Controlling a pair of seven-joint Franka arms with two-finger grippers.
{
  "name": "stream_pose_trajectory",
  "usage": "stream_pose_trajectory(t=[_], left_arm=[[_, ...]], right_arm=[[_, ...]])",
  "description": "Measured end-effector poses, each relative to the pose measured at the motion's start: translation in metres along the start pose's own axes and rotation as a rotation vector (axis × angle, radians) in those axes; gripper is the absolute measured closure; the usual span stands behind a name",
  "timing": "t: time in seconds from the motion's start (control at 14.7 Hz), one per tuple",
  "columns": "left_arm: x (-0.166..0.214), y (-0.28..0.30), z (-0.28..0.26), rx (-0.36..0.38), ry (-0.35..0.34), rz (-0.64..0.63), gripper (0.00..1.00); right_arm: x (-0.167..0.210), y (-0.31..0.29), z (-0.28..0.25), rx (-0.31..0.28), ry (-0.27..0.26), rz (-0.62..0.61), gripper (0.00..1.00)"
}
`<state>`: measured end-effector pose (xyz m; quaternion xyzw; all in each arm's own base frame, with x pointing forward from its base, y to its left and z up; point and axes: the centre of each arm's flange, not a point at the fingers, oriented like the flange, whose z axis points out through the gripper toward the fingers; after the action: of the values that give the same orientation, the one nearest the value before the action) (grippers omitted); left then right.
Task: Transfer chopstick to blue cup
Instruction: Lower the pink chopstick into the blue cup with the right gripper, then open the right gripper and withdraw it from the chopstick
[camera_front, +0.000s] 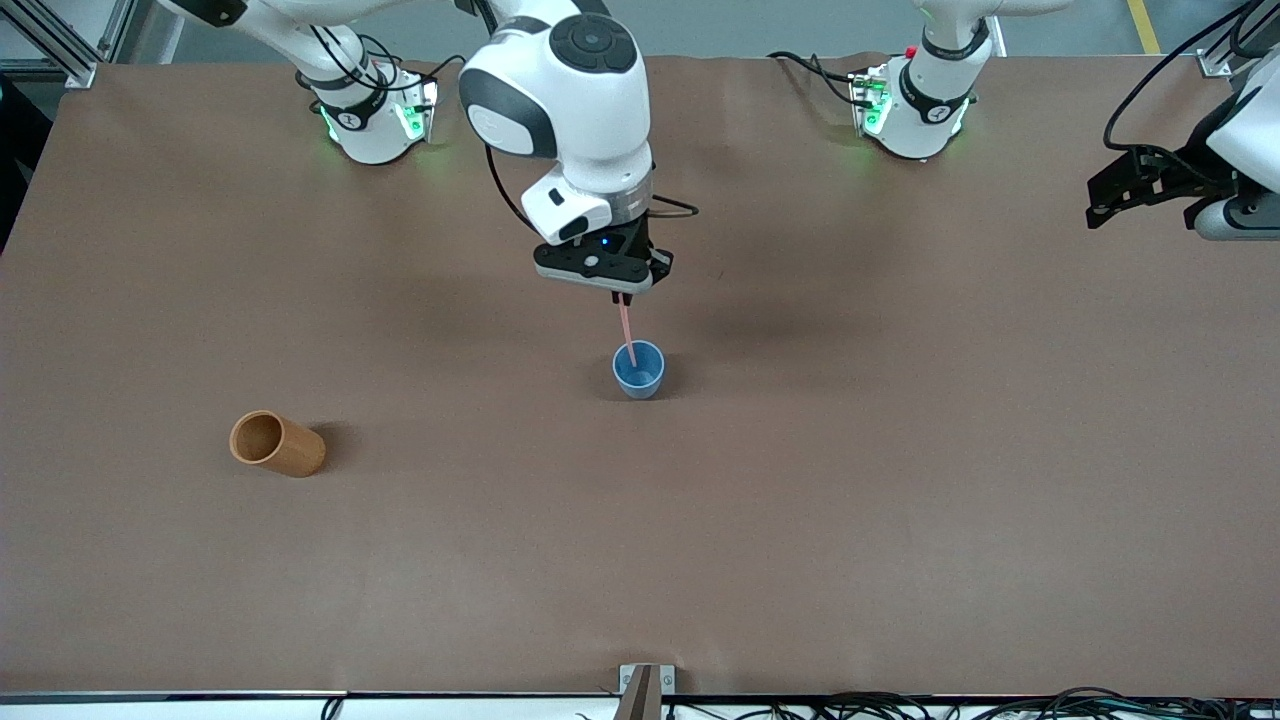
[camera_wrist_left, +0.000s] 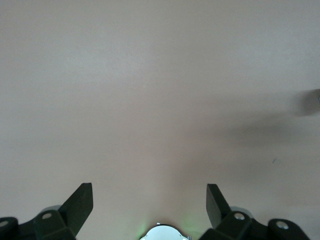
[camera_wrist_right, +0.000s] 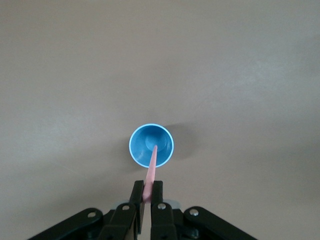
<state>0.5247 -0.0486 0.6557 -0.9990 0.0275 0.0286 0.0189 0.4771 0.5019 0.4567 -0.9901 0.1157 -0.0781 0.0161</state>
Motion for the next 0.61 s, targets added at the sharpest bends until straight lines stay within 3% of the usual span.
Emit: stream_pose_trajectory(t=[0.27,0.41,0.48,0.61], left_arm=[[0.002,0.0,0.003,0.0,0.005,0.0,0.0],[0.002,0.001,0.005,0.0,0.014,-0.001,0.0],[0.002,0.001,0.005,0.0,0.016,-0.001,0.0],[0.0,0.002,0.004,0.0,0.02,0.0,0.0]], right_arm=[[-0.01,-0.009,0.033,-0.023,-0.017,-0.035,0.9],[-0.014,-0.015,0.04,-0.006,-0.021,-0.041,0.9],[-0.013,-0.015,0.04,-0.001,-0.018,-0.038,0.85],[-0.003,-0.013,0.037,0.005,-0.011,-0.023,0.65]])
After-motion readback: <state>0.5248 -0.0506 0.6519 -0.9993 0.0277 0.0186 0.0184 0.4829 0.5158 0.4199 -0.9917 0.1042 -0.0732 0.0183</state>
